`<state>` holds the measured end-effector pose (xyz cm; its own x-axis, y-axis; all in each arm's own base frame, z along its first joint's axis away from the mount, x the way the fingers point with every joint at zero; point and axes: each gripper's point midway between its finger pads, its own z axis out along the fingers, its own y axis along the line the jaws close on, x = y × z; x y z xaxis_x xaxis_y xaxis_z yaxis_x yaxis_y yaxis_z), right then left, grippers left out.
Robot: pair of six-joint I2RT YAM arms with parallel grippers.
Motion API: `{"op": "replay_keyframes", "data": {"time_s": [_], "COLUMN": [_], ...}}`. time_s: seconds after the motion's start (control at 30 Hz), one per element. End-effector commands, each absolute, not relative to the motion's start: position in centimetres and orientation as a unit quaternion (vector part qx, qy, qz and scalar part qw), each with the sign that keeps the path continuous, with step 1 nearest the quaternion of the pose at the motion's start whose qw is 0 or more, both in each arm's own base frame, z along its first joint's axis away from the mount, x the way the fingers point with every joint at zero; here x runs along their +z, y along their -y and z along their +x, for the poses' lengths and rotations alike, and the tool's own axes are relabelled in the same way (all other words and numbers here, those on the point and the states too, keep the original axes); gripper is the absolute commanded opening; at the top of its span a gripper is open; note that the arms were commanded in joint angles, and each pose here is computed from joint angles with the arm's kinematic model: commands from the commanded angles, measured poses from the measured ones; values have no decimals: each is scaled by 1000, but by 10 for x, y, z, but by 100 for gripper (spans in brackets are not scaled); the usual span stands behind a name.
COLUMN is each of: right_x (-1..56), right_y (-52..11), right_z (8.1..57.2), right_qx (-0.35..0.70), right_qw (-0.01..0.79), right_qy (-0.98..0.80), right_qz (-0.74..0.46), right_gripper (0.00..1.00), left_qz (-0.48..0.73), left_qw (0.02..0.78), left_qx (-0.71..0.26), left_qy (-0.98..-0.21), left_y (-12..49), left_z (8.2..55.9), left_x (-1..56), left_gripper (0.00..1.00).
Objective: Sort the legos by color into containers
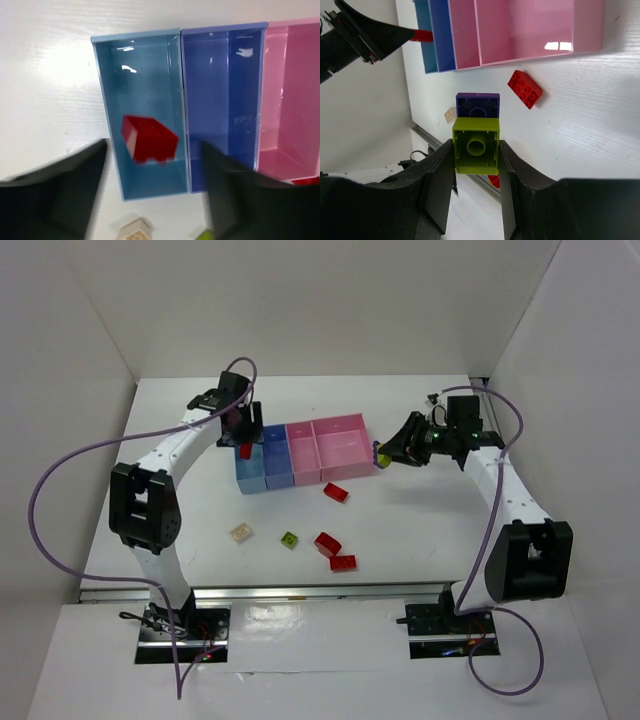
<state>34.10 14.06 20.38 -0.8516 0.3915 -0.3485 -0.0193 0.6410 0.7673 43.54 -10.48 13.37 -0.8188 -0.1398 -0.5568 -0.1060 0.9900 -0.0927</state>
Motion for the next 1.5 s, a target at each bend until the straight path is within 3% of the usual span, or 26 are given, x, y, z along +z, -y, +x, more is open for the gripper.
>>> {"op": "replay_keyframes", "data": {"time_s": [0.0,0.17,0.33,0.4,0.47,0.57,0.87,0.93,1.0,1.03,1.07,1.2,1.47], "right_x": [197,201,211,217,222,231,261,271,275,279,282,289,302], "right_y": [-147,-154,-167,-175,-179,-188,-210,-210,-209,-209,-209,-214,-221], "right_z": [338,336,331,326,325,323,309,306,307,308,305,309,314], "right_qx": [416,419,445,467,485,523,580,581,576,576,578,563,540], "right_qw": [237,236,225,217,215,202,207,222,238,242,246,275,315], "right_qy": [-873,-873,-865,-856,-847,-828,-787,-781,-779,-778,-775,-773,-773], "right_qz": [95,85,61,44,38,29,-41,-52,-62,-65,-74,-96,-107], "right_gripper": [27,27,27,27,27,28,28,28,28,28,28,28,28], "left_qz": [-75,-56,61,156,243,323,375,356,335,339,317,301,304], "left_qw": [295,326,374,414,416,440,342,343,289,318,263,223,164], "left_qx": [-48,-63,-120,-174,-296,-352,-507,-522,-586,-600,-635,-661,-688], "left_qy": [-951,-942,-918,-880,-825,-760,-696,-695,-679,-652,-654,-650,-639], "left_y": [111,114,157,196,247,290,338,324,310,297,292,297,311], "left_z": [442,445,426,408,377,353,305,316,304,317,310,316,314], "left_x": [140,174,224,244,262,282,298,300,301,314,309,303,301], "left_gripper": [100,100,100,100,97,95,88,90,94,94,94,85,88]}}
